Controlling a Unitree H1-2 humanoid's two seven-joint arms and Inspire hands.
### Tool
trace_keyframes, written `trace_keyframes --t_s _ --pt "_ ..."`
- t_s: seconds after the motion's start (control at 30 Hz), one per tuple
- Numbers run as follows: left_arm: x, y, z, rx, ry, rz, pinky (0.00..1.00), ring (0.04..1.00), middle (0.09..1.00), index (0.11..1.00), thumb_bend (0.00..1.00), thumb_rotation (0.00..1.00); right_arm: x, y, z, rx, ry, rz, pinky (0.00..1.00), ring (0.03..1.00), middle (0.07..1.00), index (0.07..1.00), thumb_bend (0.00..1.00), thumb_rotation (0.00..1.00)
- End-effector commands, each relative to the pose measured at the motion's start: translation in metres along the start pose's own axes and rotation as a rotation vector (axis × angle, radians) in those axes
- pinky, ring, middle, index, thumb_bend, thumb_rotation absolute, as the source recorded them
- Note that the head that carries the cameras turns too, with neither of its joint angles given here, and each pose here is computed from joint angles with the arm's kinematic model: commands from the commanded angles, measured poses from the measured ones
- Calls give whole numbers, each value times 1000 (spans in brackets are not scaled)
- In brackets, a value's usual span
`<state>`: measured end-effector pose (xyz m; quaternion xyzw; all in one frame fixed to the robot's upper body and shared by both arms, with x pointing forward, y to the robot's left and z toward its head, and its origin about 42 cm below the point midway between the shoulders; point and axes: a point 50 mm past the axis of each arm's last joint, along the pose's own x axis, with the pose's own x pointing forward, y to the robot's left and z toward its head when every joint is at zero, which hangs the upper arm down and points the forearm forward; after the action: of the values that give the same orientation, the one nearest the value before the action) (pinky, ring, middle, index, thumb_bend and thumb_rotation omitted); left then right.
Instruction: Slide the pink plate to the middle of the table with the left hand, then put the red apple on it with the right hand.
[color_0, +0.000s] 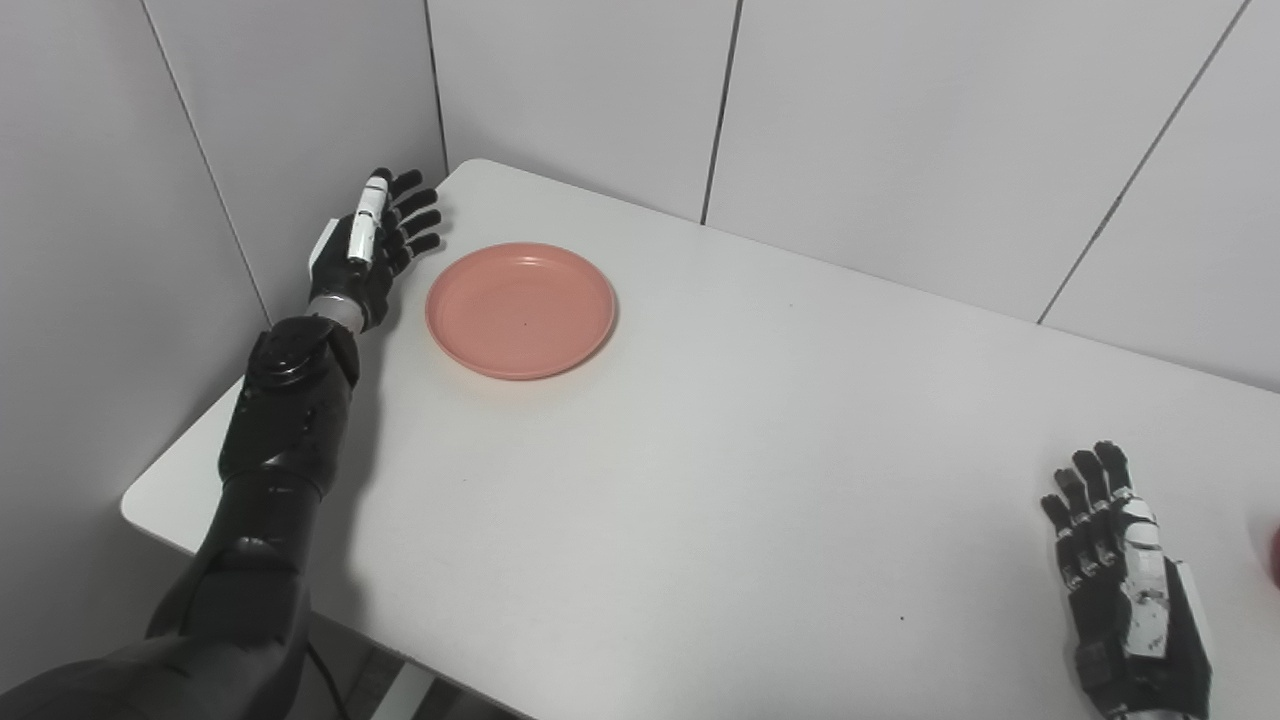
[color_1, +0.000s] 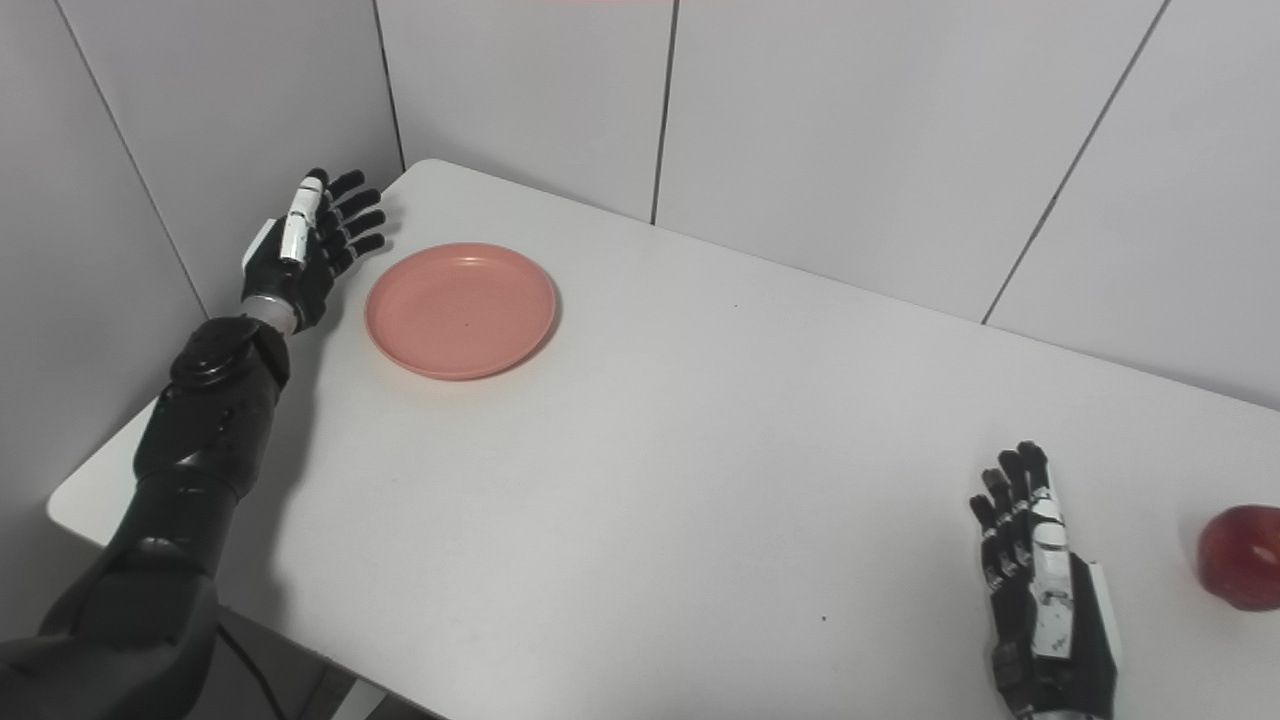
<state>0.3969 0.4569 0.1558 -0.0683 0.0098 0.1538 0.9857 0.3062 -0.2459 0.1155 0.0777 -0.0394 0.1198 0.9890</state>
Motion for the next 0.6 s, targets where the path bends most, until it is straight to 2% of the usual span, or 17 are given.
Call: trace_keyframes --t_s 0.0,0.57 --pt "12 -2 29 8 -105 -24 832 837 839 818 331 1000 -13 -8 -10 0 21 -26 1000 1000 1000 1000 50 1000" --pt "5 -7 11 22 -65 -40 837 841 847 826 336 1000 -13 -7 -9 -3 24 -28 1000 1000 1000 1000 58 1000"
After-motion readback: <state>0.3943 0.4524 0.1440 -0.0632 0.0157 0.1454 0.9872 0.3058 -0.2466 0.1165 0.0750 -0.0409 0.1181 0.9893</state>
